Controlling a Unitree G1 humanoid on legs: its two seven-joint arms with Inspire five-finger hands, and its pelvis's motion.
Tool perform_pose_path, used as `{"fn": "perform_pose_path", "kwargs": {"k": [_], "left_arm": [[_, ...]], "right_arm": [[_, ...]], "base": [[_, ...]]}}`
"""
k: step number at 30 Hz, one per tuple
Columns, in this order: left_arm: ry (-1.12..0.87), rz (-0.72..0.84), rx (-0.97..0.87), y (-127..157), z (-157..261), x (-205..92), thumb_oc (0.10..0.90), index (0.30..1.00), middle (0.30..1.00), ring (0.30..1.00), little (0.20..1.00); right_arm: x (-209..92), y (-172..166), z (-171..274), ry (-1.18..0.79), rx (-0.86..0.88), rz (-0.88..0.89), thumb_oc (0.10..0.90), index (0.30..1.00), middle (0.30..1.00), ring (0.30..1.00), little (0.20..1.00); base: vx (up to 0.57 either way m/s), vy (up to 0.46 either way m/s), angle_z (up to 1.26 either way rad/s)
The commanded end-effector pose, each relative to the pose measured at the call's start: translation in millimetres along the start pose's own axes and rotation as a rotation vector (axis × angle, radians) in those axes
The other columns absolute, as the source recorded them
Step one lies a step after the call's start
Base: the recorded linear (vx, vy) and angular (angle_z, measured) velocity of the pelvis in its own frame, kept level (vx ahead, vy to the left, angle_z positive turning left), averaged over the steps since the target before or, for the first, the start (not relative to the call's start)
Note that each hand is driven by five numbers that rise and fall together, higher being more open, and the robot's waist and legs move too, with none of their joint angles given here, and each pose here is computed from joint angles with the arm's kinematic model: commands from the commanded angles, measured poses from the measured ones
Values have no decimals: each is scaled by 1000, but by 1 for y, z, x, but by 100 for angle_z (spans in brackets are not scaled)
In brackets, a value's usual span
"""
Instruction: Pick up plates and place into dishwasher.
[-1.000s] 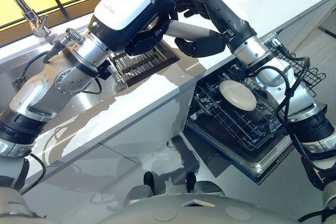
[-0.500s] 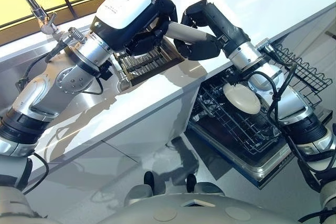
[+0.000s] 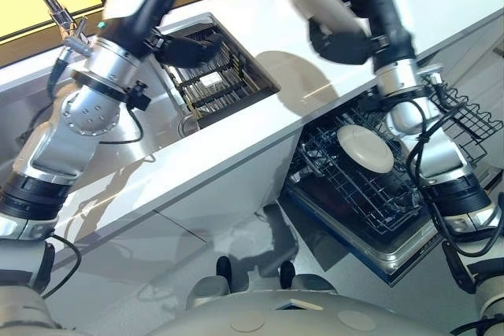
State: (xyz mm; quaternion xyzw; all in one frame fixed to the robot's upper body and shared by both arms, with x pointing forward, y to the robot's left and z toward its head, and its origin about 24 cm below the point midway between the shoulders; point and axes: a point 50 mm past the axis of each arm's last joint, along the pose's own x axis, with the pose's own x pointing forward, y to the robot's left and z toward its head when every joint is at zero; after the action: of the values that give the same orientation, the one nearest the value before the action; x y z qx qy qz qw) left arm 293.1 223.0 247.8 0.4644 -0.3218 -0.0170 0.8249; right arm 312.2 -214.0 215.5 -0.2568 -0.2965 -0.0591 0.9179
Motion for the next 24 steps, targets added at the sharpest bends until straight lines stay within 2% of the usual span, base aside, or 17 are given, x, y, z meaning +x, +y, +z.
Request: {"fn": "perform_pose_path", "kwargs": {"k": [1,6,11,16,24], "left_arm": [[52,241,24,52,-14,-5,800,900,900,900,900],[135,282,22,56,-31,-25,800,900,900,900,900],[193,298,44,62,-40,-37,800,900,900,900,900],[248,326,58,67,-48,-45,800,900,900,900,900],[308,334,73,71,-60,-53,800,900,900,900,900]], "right_arm": [[3,-62,16,-133,-33,-308,100,300,300,300,200],[-40,-92,-32,111,-85,-392,100,300,300,300,200],[-81,-99,-68,328,-136,-322,100,300,300,300,200],[-110,-81,-90,458,-78,-184,100,300,300,300,200],[-124,-50,-94,495,97,101,100,300,300,300,200]], "base": [[0,0,0],[11,13,-2],[4,8,-4],[4,5,-8],[-5,-22,-8]]}}
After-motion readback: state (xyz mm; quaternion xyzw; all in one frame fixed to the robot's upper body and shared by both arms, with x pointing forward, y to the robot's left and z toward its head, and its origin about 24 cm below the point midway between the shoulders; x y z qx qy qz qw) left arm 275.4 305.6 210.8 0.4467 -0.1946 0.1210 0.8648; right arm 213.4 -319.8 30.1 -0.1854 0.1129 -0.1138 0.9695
